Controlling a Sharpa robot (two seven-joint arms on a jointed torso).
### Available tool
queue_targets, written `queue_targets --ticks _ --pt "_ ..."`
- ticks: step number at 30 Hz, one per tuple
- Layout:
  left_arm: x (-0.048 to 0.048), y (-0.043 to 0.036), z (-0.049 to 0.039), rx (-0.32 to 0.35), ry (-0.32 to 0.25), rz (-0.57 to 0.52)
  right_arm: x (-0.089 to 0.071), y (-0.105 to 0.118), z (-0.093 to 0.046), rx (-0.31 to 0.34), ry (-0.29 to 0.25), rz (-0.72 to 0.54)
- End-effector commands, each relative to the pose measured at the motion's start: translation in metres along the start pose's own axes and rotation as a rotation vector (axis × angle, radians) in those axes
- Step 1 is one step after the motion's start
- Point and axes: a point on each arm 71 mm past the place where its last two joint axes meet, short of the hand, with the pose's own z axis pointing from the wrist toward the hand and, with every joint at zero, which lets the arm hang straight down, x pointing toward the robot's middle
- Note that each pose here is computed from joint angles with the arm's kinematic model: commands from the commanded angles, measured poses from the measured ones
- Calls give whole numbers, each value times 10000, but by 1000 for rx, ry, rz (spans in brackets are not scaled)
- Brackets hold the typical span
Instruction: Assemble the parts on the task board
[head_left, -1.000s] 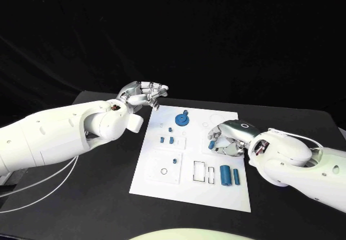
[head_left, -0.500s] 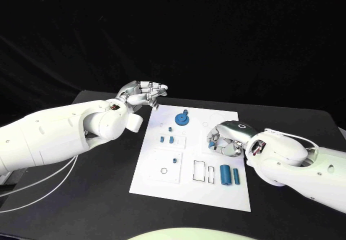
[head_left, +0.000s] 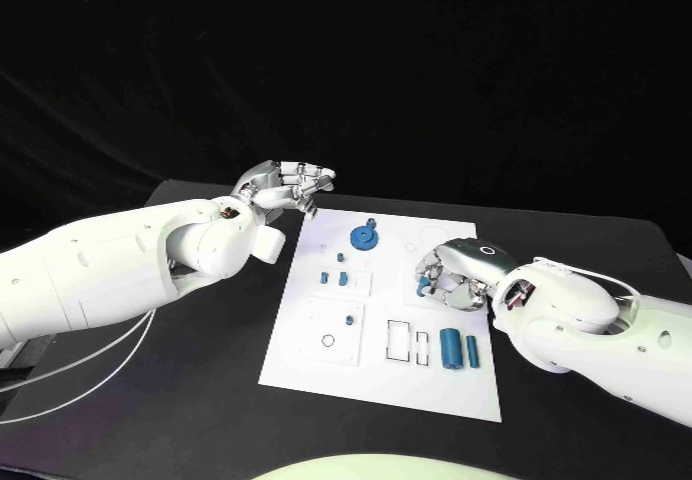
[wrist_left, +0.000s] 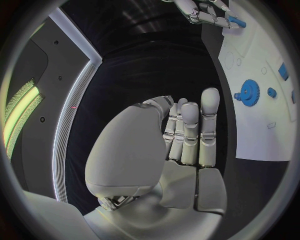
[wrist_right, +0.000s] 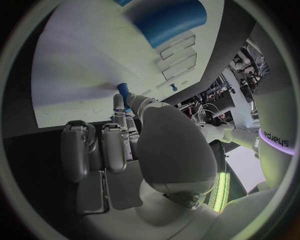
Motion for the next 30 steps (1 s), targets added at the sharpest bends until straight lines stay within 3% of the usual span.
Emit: queue_targets --ticks 1,12,18,24,30 --pt "18 -8 4 2 17 -9 -51 30 -19 -6 -56 0" --pt "11 2 17 -2 14 -8 -246 198 -156 -54 -130 36" --pt "21 8 28 -4 16 -9 -312 498 -192 -139 -154 82" --pt "41 14 46 -4 20 -10 -217 841 -109 -233 -144 112" --pt "76 23 72 -4 26 -12 66 1161 36 -311 -103 134"
